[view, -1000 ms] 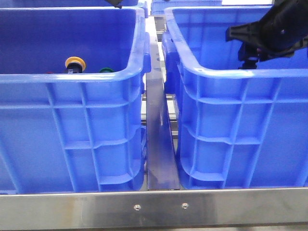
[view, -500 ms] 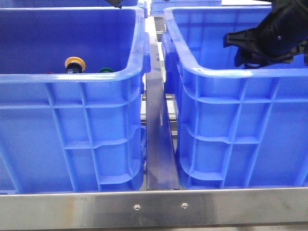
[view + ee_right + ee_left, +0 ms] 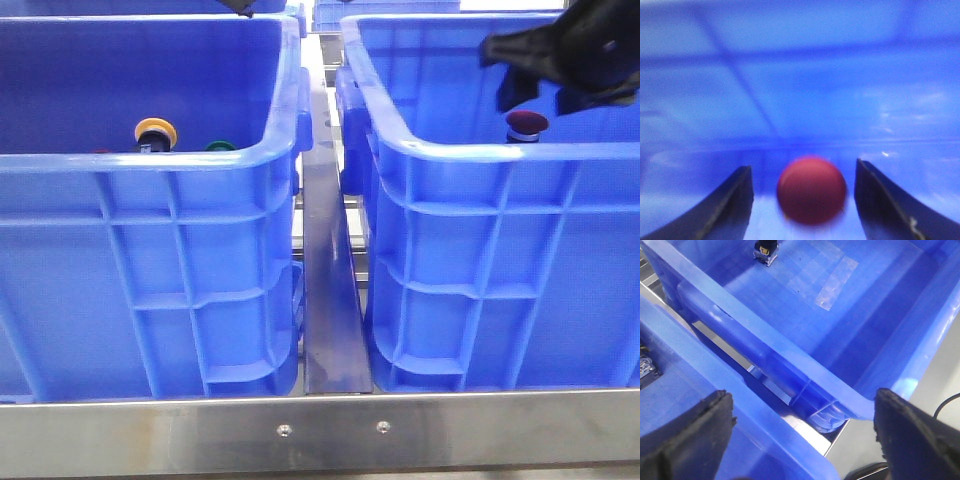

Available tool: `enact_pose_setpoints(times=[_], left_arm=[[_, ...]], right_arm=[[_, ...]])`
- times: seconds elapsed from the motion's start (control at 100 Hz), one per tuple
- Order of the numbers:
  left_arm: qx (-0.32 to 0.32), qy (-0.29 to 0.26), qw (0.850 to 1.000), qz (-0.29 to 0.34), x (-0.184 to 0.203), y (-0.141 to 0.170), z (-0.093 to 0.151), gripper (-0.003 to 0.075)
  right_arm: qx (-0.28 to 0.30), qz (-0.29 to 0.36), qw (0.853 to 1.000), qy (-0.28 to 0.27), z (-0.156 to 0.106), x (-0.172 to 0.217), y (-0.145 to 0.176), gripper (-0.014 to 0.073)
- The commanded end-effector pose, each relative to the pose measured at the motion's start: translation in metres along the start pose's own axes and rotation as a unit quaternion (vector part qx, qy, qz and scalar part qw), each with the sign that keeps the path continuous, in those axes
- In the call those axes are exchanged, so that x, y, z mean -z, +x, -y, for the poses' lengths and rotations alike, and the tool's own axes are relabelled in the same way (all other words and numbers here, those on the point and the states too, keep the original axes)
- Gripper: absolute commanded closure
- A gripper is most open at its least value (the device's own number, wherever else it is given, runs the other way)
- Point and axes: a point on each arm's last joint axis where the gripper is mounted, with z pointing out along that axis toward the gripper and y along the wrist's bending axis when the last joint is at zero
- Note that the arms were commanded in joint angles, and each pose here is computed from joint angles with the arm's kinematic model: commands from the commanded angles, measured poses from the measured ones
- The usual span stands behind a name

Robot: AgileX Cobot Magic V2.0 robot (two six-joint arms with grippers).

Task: Pick red and yellow buttons and place in box
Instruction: 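Lower the red button into the empty bin with the right gripper and release, then reach the left gripper back into the button bin and grasp a yellow button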

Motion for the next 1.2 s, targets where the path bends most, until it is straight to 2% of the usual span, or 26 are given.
enact_pose_setpoints(times=[0.0,0.38,0.43,0.6,0.71,0.8,0.91,1.02,1.11,1.19], left_arm=[[0.003,0.005,0.998,0.063,0.018,-0.016,0.003,0.0175],[0.003,0.005,0.998,0.063,0.018,-0.016,0.003,0.0175],[0.003,0.005,0.998,0.063,0.018,-0.016,0.003,0.0175],[0.007,0.005,0.997,0.074,0.024,-0.019,0.003,0.0176],[0.018,-0.002,0.997,0.071,0.025,-0.019,-0.002,0.0177],[0.053,-0.016,0.996,0.068,0.028,-0.018,-0.013,0.0177],[0.112,-0.059,0.990,0.058,0.032,-0.015,-0.036,0.0177],[0.185,-0.108,0.976,0.036,0.037,-0.012,-0.063,0.0177],[0.216,-0.143,0.966,-0.002,0.037,-0.009,-0.084,0.0177],[0.272,-0.172,0.946,-0.041,0.037,-0.008,-0.105,0.0177]], right_arm=[[-0.004,0.055,0.998,0.012,0.005,0.034,-0.019,0.0127],[-0.008,0.105,0.994,-0.031,0.014,0.141,0.007,0.0143],[-0.008,0.113,0.993,-0.039,0.015,0.154,0.013,0.0186],[-0.009,0.155,0.986,-0.063,0.021,0.198,0.035,0.0438],[-0.008,0.181,0.980,-0.082,0.023,0.221,0.048,0.0515],[-0.004,0.200,0.974,-0.107,0.022,0.238,0.056,0.0527],[0.002,0.218,0.967,-0.133,0.020,0.254,0.062,0.0527],[0.006,0.222,0.964,-0.149,0.018,0.260,0.063,0.0527],[0.008,0.218,0.964,-0.153,0.018,0.260,0.064,0.0527],[0.008,0.217,0.964,-0.154,0.017,0.260,0.064,0.0527]])
